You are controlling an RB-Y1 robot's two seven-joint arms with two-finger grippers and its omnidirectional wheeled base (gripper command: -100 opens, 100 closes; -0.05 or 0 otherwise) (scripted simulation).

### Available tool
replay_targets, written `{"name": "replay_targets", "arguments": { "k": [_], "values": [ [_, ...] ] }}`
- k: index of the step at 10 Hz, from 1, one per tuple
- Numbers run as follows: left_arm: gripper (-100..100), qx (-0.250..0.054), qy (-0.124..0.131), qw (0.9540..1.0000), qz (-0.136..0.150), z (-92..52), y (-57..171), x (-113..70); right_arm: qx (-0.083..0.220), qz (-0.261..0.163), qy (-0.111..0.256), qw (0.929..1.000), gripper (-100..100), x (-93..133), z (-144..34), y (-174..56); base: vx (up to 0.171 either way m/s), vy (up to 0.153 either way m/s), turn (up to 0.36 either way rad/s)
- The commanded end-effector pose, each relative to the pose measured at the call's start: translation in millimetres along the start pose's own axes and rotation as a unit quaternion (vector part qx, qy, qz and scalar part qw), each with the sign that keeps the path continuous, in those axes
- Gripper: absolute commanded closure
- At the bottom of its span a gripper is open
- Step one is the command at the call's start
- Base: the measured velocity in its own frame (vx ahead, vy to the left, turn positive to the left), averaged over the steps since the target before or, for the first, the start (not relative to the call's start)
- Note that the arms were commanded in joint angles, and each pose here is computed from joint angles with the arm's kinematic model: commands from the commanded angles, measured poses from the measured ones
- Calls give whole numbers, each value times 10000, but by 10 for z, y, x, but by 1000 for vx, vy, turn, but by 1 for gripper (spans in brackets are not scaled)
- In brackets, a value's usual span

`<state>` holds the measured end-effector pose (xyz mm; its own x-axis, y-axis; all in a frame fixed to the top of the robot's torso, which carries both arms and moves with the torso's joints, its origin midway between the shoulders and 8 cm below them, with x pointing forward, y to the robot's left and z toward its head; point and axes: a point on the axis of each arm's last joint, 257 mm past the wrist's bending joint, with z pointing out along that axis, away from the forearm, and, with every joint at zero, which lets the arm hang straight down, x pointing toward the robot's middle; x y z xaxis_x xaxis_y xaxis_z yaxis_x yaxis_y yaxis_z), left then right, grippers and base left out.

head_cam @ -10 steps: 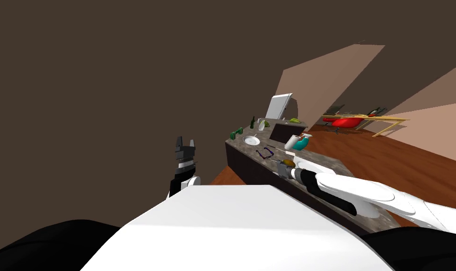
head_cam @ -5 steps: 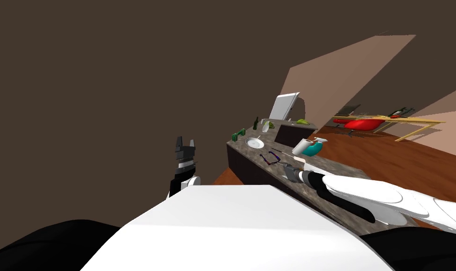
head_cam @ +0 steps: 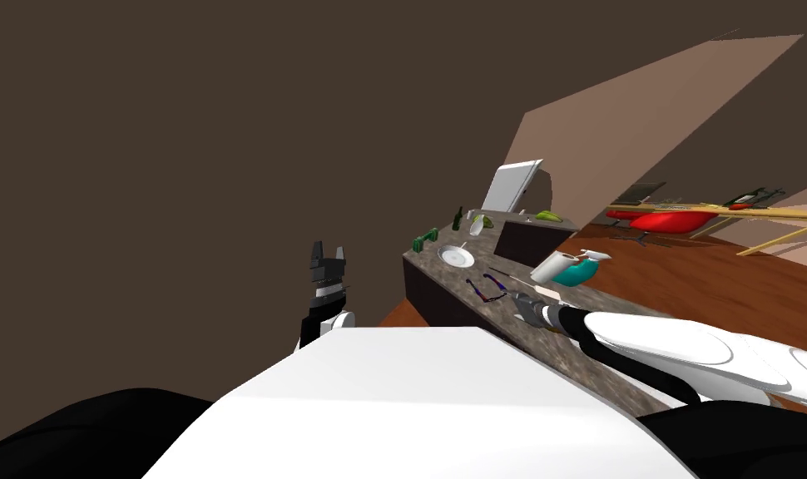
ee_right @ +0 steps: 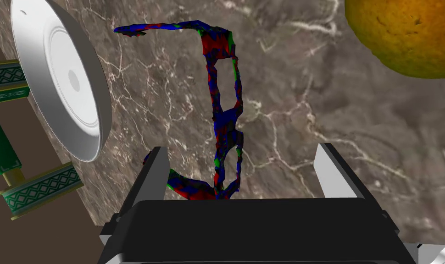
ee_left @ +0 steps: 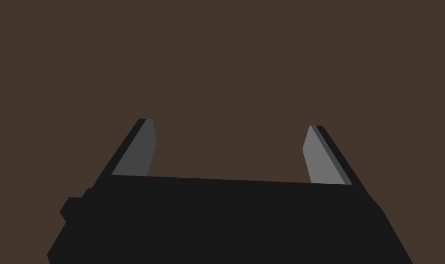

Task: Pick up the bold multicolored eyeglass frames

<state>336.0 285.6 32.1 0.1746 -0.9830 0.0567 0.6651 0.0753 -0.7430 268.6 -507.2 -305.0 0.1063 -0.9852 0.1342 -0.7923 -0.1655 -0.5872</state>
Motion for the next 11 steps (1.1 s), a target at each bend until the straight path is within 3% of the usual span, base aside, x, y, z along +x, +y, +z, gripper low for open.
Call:
{"name": "replay_targets", "arguments": {
  "k": [1, 3, 4, 5, 6, 7, 11],
  "values": [
    [0, 0, 0, 10000, 0, 0, 0, 0, -124, -222, 170, 9995, -100, 150, -52, 101, 98, 6, 91],
    [0, 0, 0, 10000, 0, 0, 0, 0, -124, -222, 170, 9995, -100, 150, -52, 101, 51, -6, 8],
    [0, 0, 0, 10000, 0, 0, 0, 0, -229, -378, 304, 9986, -100, 281, -95, 181, 41, -10, 67],
    [0, 0, 0, 10000, 0, 0, 0, 0, -186, -306, 235, 9991, -100, 214, -83, 156, 0, 0, 0],
    [0, 0, 0, 10000, 0, 0, 0, 0, -188, -320, 251, 9990, 0, 227, -87, 160, 0, 0, 0],
    [0, 0, 0, 10000, 0, 0, 0, 0, -226, -137, 379, 9989, -100, 355, -73, 238, -58, -1, 285],
    [0, 1, 0, 10000, -2, 1, 0, 1, -302, 229, 635, 9973, -100, 602, -58, 411, -116, 5, 281]
  ]
}}
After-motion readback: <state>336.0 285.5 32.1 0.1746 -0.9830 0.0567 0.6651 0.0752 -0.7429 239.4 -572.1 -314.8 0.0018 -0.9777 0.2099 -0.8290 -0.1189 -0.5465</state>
